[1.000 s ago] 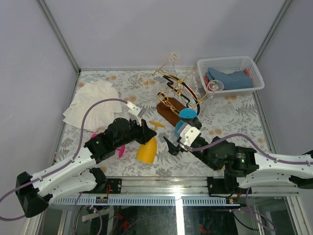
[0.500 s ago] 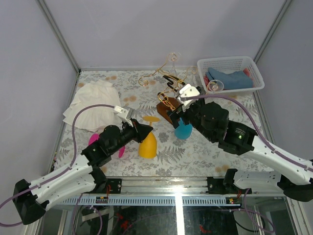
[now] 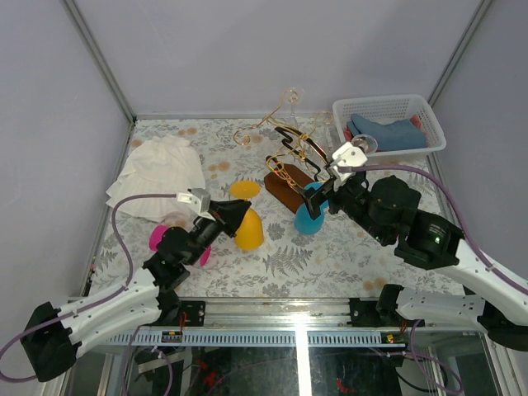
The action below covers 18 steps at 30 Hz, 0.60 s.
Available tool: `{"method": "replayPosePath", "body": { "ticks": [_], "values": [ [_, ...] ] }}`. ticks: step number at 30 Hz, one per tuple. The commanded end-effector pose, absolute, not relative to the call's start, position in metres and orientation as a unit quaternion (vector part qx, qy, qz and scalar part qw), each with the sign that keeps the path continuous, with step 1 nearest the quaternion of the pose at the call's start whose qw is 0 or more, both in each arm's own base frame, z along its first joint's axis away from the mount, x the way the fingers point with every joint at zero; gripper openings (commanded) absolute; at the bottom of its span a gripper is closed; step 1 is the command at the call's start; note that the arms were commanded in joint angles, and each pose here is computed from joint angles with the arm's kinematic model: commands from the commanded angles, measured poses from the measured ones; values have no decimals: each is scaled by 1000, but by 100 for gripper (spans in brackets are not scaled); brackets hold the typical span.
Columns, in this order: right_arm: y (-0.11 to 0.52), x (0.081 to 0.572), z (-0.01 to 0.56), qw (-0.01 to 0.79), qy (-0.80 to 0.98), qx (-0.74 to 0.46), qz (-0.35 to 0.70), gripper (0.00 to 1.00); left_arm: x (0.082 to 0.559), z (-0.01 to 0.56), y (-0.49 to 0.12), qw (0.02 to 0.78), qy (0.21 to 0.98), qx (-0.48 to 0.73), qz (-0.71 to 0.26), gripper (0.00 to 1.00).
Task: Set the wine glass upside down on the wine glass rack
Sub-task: Turn the wine glass upside down at the wine rack.
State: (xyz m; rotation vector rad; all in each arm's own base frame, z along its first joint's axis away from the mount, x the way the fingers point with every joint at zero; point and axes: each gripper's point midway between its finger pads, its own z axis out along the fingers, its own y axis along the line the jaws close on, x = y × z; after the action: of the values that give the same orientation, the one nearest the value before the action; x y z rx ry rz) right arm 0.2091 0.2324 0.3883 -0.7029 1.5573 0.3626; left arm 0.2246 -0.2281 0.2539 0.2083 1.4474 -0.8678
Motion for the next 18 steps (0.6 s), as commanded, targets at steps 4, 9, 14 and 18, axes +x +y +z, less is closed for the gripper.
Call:
{"method": "replayPosePath", "body": {
  "ticks": [4,9,14,18],
  "values": [
    [217,208,390,651,685,-292,151,96,239,327,-211,790,493,104,-348,0],
    [214,207,384,647,687,-297,147,96,263,335,-209,796,461,133,-368,0],
    [211,206,377,641,692,-301,140,96,283,338,-218,799,444,164,-371,0],
    [207,205,373,638,696,-300,136,96,298,338,-225,798,437,188,-370,0]
  ]
}}
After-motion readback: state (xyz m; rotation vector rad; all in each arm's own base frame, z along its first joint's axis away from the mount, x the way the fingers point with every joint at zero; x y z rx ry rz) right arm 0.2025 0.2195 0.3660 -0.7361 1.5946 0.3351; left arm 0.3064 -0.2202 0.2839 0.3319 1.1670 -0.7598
